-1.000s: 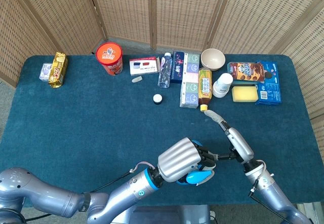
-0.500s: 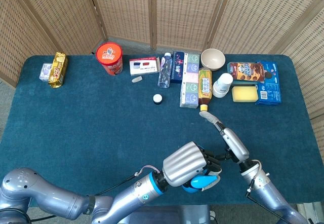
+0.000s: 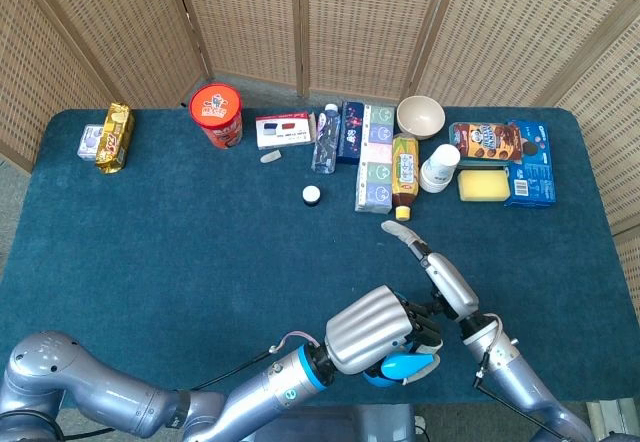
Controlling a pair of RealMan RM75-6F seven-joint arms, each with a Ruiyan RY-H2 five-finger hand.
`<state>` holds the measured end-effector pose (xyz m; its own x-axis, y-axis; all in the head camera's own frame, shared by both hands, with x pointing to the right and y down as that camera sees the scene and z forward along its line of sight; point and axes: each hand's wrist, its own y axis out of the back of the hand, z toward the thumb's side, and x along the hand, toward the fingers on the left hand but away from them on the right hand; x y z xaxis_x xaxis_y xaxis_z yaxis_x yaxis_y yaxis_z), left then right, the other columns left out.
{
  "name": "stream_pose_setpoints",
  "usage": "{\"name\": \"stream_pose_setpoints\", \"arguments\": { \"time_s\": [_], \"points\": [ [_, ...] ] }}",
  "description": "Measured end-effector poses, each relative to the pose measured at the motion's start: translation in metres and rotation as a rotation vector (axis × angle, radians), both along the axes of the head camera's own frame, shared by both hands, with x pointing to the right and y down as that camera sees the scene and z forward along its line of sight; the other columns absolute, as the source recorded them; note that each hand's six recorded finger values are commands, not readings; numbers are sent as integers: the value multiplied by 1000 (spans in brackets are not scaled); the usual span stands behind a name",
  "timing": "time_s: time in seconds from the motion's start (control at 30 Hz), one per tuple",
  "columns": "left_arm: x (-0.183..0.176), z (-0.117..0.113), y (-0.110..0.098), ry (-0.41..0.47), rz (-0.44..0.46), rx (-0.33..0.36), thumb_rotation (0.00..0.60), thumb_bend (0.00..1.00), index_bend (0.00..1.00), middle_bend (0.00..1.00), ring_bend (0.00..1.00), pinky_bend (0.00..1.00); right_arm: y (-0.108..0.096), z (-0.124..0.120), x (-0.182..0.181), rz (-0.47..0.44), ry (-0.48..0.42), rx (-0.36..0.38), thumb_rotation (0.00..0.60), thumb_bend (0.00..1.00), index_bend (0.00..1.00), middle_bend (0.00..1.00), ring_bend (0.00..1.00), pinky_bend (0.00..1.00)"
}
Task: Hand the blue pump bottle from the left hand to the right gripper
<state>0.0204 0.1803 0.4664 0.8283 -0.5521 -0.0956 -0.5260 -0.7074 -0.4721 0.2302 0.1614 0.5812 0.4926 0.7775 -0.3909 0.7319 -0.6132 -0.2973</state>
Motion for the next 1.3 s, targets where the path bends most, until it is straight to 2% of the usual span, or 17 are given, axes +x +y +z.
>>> {"name": "stream_pose_setpoints", "arguments": {
  "time_s": [0.1,0.17,0.2,0.27,0.3,0.37,0.43,0.53,0.73,0.87,0.9,0.97,1.03,1.1,1.2,1.3],
  "points": [
    [0,0,-1,1,-3,0,600,468,774,722,662,821,0,1,-1,5,-13,-6,546,0,0,176,70,103],
    [1,1,0,0,-1,-2,600,468,773,722,662,821,0,-1,-4,9,-32,-10,576,0,6,229,117,121],
    [2,1,1,1,0,-3,600,468,773,722,662,821,0,-1,-5,12,-44,-11,591,0,44,282,153,144],
    [3,2,1,0,2,-3,600,468,773,722,662,821,0,-4,-8,23,-75,-16,600,0,179,394,223,191],
    [3,2,1,1,2,-4,600,468,773,722,662,821,0,-6,-10,27,-90,-19,600,10,291,473,281,228],
    [4,2,1,1,0,-4,600,468,773,722,662,821,-1,-10,-13,37,-126,-28,600,87,466,597,381,287],
    [3,3,0,-2,-5,3,600,468,773,722,661,821,-2,-15,-15,40,-154,-31,600,240,648,725,475,351],
    [2,1,-2,2,-11,3,600,468,774,722,661,821,-3,-20,-15,45,-170,-31,600,358,775,836,565,438],
    [0,0,-4,5,-20,4,600,468,773,722,658,821,-3,-22,-12,59,-190,-53,600,460,789,915,635,682],
    [-1,0,-4,2,-21,3,600,467,726,677,608,815,-3,-22,-10,60,-187,-53,600,478,790,918,640,741],
    [-1,0,-4,0,-21,4,600,461,665,611,553,792,-3,-22,-10,58,-183,-51,600,479,790,918,641,749],
    [-3,1,-5,-7,-23,11,600,440,484,436,402,695,-2,-22,-9,55,-173,-45,600,481,790,918,641,772],
    [-5,2,-6,-13,-23,13,600,415,341,312,286,603,-3,-21,-7,57,-154,-36,600,482,790,918,642,792],
    [-8,0,-8,-16,-22,18,600,389,242,215,206,536,-4,-20,-4,65,-132,-26,600,481,790,918,642,793],
    [-15,-5,-11,-11,-26,21,600,364,166,131,140,475,-6,-17,2,84,-87,-7,600,482,790,918,642,796],
    [-21,-11,-14,-5,-34,22,600,339,134,75,97,434,-8,-12,9,113,-44,1,600,481,788,918,642,798]
  ]
}}
